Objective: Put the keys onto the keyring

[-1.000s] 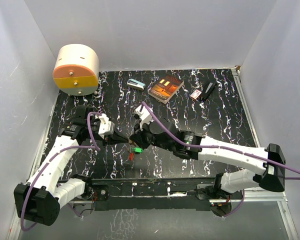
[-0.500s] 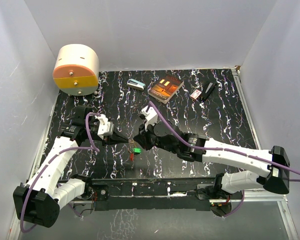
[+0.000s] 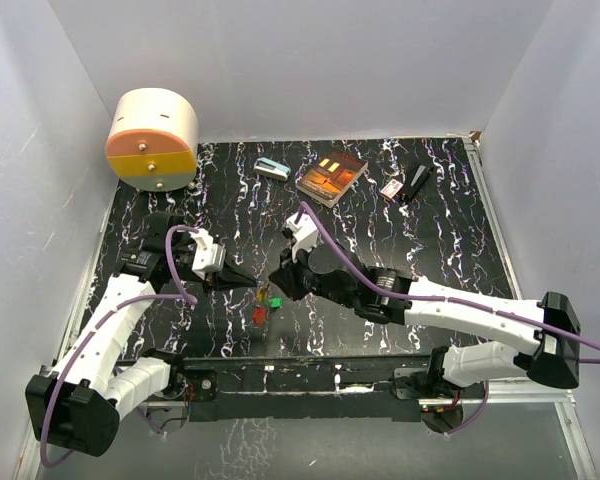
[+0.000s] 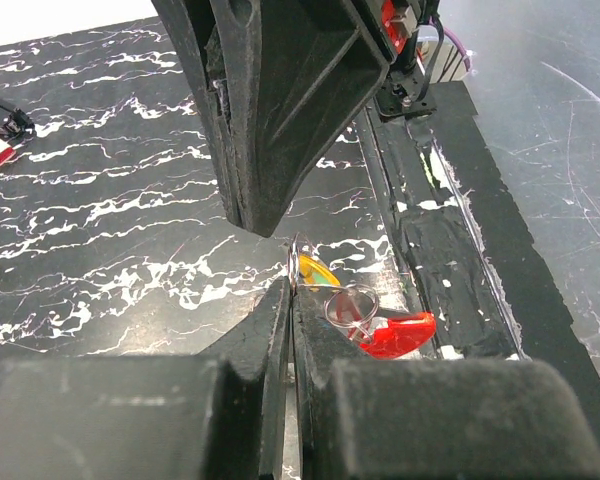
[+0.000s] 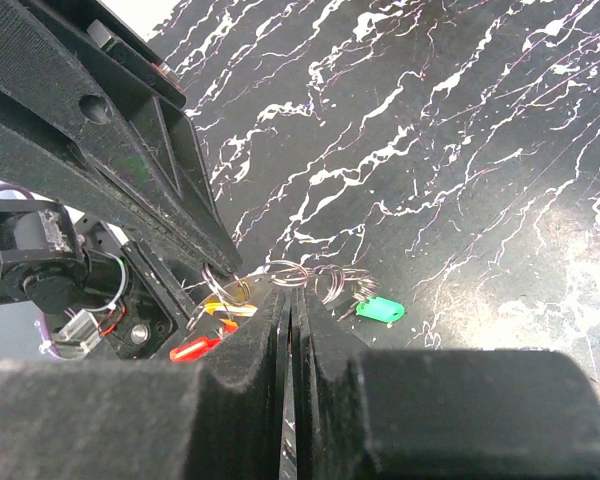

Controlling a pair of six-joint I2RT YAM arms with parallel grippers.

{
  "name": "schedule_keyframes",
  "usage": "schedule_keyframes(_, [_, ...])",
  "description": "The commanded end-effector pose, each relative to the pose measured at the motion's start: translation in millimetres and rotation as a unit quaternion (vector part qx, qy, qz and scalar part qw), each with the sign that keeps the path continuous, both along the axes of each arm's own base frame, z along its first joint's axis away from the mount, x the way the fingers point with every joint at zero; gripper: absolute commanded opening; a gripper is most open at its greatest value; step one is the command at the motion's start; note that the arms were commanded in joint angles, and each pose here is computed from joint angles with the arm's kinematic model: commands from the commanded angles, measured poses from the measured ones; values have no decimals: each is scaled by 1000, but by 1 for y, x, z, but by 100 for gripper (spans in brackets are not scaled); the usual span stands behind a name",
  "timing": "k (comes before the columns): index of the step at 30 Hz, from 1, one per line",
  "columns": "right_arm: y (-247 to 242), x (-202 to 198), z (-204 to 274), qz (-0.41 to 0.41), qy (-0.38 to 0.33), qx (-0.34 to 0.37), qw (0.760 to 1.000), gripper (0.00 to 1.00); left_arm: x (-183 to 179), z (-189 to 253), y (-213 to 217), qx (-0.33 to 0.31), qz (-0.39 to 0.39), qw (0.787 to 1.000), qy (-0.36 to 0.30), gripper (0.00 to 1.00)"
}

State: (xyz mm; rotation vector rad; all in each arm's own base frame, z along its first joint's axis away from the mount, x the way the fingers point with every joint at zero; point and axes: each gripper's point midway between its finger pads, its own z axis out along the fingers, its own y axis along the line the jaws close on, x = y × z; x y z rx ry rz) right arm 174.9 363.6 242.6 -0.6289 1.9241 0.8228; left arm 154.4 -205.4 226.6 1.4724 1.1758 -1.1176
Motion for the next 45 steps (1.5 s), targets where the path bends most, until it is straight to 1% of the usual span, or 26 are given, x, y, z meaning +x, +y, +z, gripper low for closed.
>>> schedule_keyframes(1, [-3,1,31,-12,-14,62,998,9,-7,22,-3,-31,-20,999,-34,0])
schedule_keyframes(3, [-6,-3,35,-7,-12,73,997,14,-6,19,-2,-27,-17,999,-34,0])
schedule_keyframes(5, [-7,-10,37,10,-10,83,996,24,-7,17,-2,-28,-19,999,-39,0])
schedule_keyframes(7, [-5,-18,38,30,-6,94,995,29,-8,16,-2,-29,-22,998,-42,0])
schedule_keyframes(9, [-3,-23,39,45,-5,105,993,31,-9,15,-1,-28,-25,998,-53,0])
schedule_keyframes(12, [3,-34,41,81,-6,120,989,33,-15,8,1,-26,-37,995,-88,0])
schedule_keyframes(13, [4,-37,41,89,-7,123,988,34,-16,5,2,-25,-42,993,-105,0])
schedule_keyframes(16, [3,-40,36,99,-11,123,987,35,-15,0,2,-20,-44,991,-123,0])
schedule_keyframes(20, [4,-41,33,102,-20,124,987,34,-13,-4,2,-25,-46,989,-136,0])
schedule_keyframes(25, [9,-35,33,95,-33,117,988,31,-13,-4,1,-28,-47,989,-134,0])
schedule_keyframes(35, [25,-31,31,100,-42,103,989,29,-10,-5,0,-26,-42,991,-121,0])
schedule_keyframes(43, [33,-26,34,97,-49,99,989,24,-8,-4,0,-26,-40,992,-117,0])
schedule_keyframes(45, [34,-24,33,94,-50,96,990,19,-9,-3,0,-27,-41,992,-116,0])
